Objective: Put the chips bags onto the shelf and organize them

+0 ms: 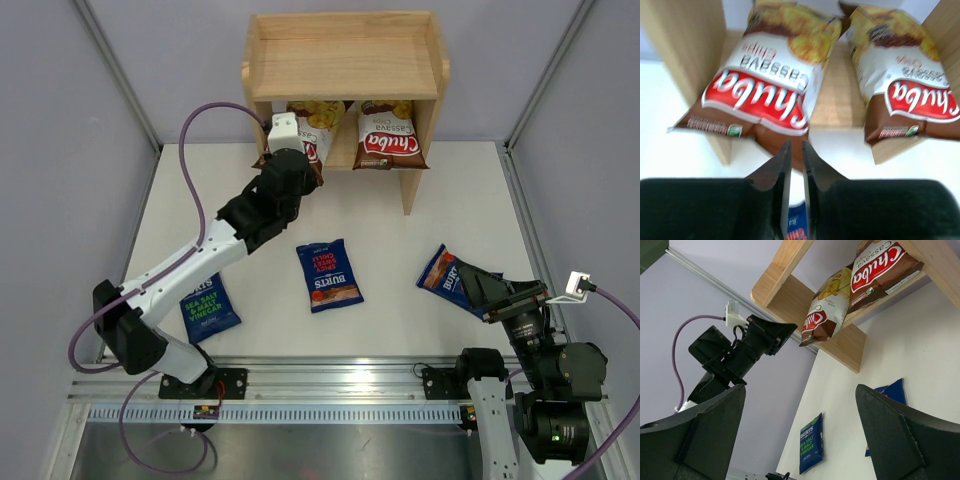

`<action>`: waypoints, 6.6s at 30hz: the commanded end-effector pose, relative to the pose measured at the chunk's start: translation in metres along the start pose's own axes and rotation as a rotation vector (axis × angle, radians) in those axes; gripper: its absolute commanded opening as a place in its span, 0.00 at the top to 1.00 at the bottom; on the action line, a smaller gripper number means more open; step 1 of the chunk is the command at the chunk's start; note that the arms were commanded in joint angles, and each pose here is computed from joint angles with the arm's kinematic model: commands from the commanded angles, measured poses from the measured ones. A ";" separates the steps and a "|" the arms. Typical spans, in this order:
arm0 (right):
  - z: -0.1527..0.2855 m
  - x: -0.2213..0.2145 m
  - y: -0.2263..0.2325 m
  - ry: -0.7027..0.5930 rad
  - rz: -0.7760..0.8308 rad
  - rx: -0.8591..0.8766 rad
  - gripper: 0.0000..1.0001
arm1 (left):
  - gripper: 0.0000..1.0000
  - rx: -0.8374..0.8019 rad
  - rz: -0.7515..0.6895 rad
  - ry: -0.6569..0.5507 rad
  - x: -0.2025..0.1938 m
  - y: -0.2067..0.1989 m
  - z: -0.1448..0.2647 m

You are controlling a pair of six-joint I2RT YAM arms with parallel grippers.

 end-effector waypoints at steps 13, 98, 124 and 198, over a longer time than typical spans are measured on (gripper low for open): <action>0.000 0.004 0.010 -0.014 0.008 0.046 0.01 | 0.91 -0.108 0.109 0.166 -0.058 0.004 -0.004; -0.051 -0.033 -0.042 0.381 -0.007 0.092 0.01 | 0.53 -0.136 0.333 0.625 -0.298 0.063 -0.013; -0.060 -0.048 -0.072 0.446 -0.087 0.064 0.01 | 1.00 -0.053 0.253 0.403 -0.212 0.028 0.052; -0.207 -0.067 0.076 0.509 0.088 0.185 1.00 | 0.73 -0.122 0.412 0.025 0.079 0.121 0.145</action>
Point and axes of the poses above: each gripper's point midway between its finger pads, its own z axis back along the fingers, its own y axis along the line the jaws close on, x = y × z, the point moved 7 cm from there along z, back along the fingers, and after that the axes turned 6 degrees about -z, right-handed, at the moved point
